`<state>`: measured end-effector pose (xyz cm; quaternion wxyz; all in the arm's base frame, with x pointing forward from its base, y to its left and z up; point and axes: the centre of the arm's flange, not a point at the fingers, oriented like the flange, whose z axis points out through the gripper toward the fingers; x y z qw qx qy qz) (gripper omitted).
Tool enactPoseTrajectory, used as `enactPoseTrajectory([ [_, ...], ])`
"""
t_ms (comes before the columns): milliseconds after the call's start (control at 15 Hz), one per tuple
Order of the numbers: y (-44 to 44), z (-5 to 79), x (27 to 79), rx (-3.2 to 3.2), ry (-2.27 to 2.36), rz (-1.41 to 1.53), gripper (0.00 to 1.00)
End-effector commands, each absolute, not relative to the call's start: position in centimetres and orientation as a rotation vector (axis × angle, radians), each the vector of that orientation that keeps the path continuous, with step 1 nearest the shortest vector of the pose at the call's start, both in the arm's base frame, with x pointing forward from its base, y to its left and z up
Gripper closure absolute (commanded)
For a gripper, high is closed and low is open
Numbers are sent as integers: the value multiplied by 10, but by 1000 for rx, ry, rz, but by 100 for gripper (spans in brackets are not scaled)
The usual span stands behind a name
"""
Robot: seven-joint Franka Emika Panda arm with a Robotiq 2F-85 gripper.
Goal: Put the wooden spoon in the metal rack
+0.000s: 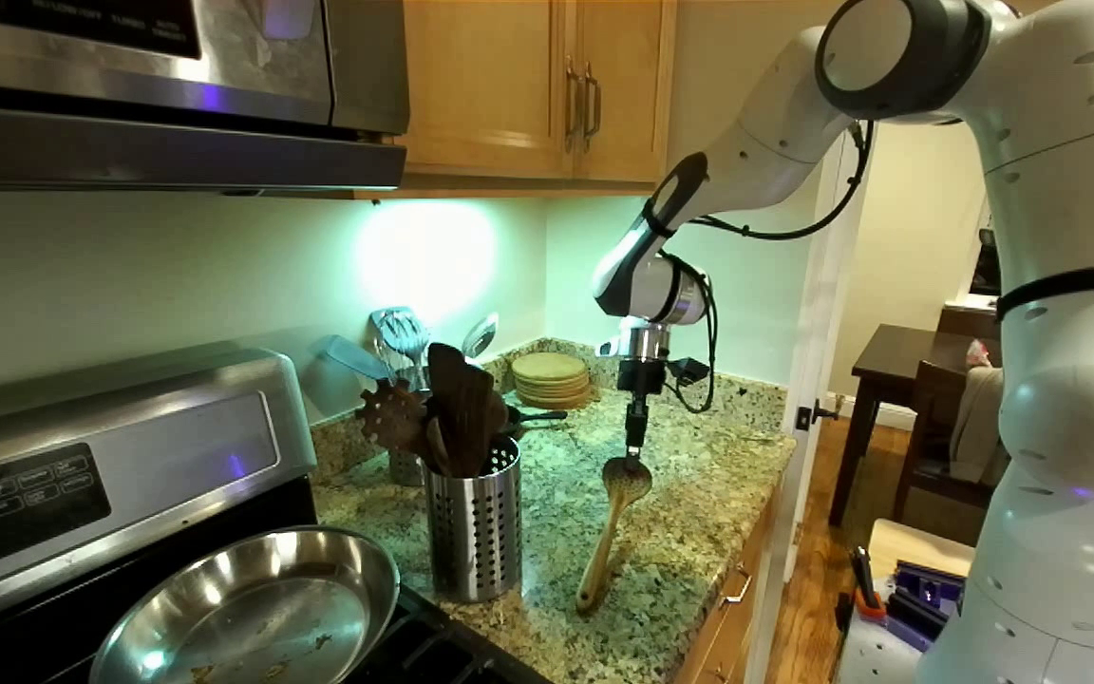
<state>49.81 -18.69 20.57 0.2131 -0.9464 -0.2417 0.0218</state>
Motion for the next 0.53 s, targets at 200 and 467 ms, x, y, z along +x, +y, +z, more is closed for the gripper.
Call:
enactPoseTrajectory([
  [200,-196,264,481,-2815,-688,-30,91],
  [467,-202,300,477,-2923,-683,-117,91],
])
